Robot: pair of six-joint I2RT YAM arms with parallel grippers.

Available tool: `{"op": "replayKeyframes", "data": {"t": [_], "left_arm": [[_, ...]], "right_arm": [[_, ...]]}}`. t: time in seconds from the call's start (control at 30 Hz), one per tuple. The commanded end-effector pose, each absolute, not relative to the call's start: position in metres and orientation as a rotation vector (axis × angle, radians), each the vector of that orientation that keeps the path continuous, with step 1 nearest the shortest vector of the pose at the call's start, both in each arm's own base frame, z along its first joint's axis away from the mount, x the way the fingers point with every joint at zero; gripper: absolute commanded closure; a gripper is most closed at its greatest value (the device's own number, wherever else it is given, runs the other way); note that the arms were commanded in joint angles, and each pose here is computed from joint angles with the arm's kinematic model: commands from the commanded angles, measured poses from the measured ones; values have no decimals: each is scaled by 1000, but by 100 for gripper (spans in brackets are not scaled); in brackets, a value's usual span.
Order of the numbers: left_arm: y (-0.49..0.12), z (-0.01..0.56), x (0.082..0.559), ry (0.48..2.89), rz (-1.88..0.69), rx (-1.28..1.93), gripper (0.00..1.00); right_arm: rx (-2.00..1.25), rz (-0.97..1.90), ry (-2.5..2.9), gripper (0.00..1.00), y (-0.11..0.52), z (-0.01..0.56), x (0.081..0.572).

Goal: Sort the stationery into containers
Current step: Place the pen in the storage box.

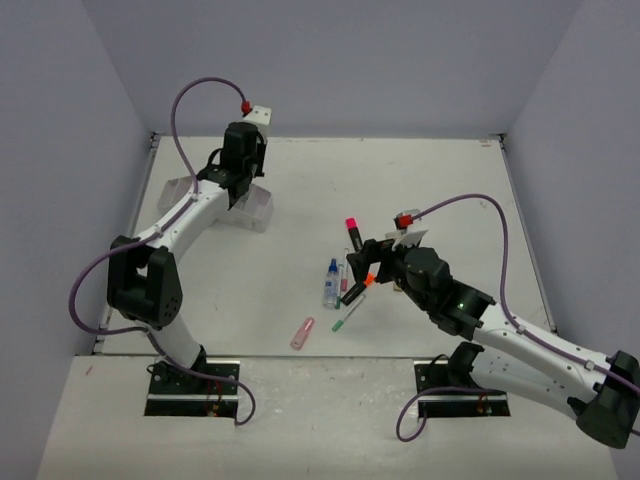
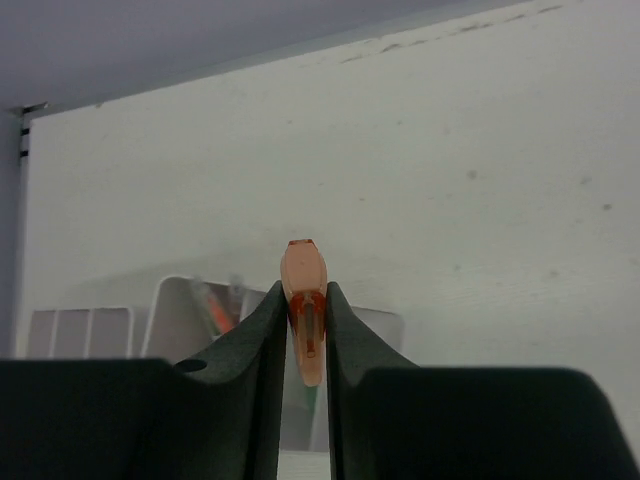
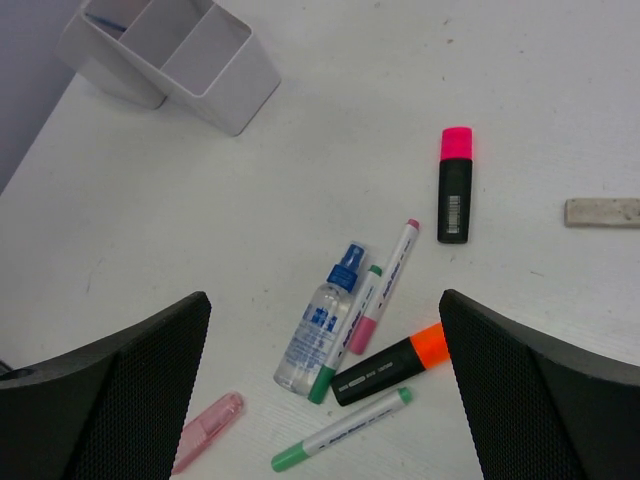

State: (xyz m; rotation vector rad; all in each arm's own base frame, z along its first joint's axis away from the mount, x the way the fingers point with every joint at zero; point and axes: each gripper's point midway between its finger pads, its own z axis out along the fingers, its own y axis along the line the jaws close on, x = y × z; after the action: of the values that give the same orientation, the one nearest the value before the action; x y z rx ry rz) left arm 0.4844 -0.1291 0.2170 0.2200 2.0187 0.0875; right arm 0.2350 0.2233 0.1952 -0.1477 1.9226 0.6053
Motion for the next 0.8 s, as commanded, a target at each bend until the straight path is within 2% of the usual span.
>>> {"op": "replayKeyframes", "data": {"t": [0.0,0.37,0.5,0.53,0.77], "left_arm": [[-83,216,492,1985,303,340,100],[-80,174,483,2014,225,300,97],[-77,169,481,2029,234,279,71],[-77,170,479,2030,234,273,61],[-78,226,467,1941,166,202,49]], "right_arm": [[-117,621,1880,1,214,204,234],[-146,634,1891,1,219,202,233],[-149,629,1894,1,219,202,234],[-150,629,1896,1,220,201,234],[-161,617,1923,1,224,196,238]]}}
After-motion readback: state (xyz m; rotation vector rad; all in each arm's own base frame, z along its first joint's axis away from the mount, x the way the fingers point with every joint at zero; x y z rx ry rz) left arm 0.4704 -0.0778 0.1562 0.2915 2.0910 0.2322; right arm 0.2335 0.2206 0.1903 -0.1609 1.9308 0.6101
